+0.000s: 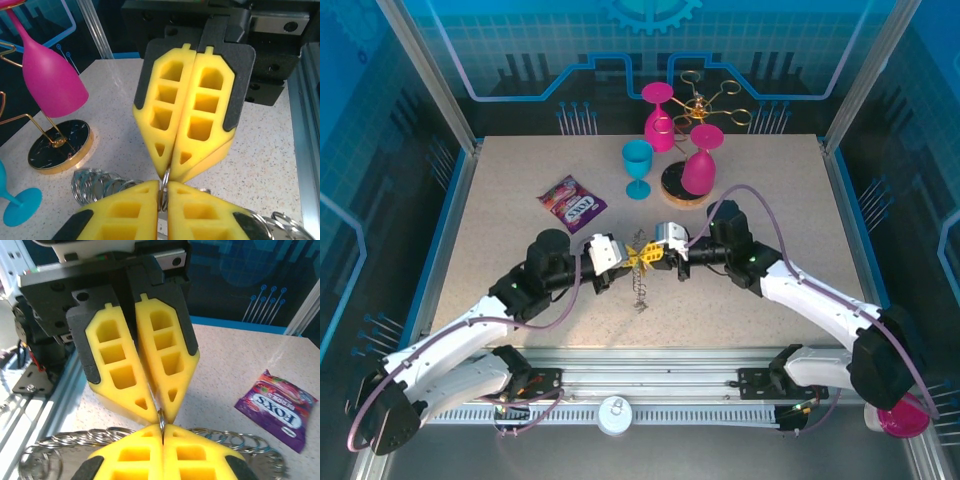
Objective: Put the keys on the keyring
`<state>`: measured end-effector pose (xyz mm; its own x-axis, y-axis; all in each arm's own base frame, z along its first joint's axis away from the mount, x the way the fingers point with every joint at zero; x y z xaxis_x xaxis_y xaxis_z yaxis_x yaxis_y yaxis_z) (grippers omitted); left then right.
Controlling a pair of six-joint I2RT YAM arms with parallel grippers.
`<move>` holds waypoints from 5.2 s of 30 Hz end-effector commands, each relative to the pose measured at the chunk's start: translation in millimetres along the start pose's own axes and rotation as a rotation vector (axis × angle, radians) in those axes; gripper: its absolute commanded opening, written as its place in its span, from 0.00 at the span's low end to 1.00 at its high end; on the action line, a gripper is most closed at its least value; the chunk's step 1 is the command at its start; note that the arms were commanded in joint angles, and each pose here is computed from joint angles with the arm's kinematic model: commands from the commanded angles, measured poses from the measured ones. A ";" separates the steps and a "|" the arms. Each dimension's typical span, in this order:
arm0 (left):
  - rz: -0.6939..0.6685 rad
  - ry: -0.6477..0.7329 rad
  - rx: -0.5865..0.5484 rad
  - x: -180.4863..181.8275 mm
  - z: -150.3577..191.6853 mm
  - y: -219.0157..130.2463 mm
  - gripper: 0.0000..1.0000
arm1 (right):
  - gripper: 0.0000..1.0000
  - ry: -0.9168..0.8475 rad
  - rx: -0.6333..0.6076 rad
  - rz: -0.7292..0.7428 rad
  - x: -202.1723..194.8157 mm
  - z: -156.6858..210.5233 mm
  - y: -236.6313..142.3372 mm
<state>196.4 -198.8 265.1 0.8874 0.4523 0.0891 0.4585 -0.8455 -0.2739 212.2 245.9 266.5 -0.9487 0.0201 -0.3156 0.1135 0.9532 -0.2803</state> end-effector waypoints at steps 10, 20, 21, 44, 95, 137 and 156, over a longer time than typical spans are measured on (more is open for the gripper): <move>0.039 0.093 -0.035 -3.9 -14.1 -0.4 0.00 | 0.24 0.016 -0.060 -0.004 4.6 -13.4 -8.9; 0.065 0.112 -0.167 -10.8 -20.3 -6.3 0.00 | 0.23 0.098 -0.127 -0.014 0.8 4.3 -7.2; 0.070 0.107 -0.165 -10.9 -19.5 -5.7 0.00 | 0.23 0.099 -0.131 -0.016 0.4 4.1 -6.7; 0.010 0.205 0.169 -4.1 -9.5 14.2 0.00 | 0.00 -0.123 0.092 -0.091 10.0 -37.2 -4.1; -0.066 0.128 0.124 -3.8 -11.8 -1.9 0.22 | 0.00 -0.060 0.137 -0.062 2.4 -14.5 -9.2; -0.086 0.038 -0.152 -5.0 -19.2 2.7 0.00 | 0.42 0.038 0.026 0.255 31.0 19.8 -28.9; -0.036 0.011 -0.175 -11.0 -17.3 1.6 0.00 | 0.40 0.006 -0.068 0.229 18.8 0.3 -7.5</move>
<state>193.5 -210.6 264.6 0.8602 0.4987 0.1070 0.5100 -0.8407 -0.1821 195.3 231.0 242.4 -0.9089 0.2603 -0.3258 0.3368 0.9188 -0.2057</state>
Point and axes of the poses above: each hand's point on the last joint's axis, 136 mm out from that joint toward the fingers, its own y axis out along the fingers, its own x axis along the line the jaws close on, z = x × y, the point moved 7 cm from there along -y, back along the fingers, and after that the axes turned 8 degrees about -y, right-handed, at the moved point
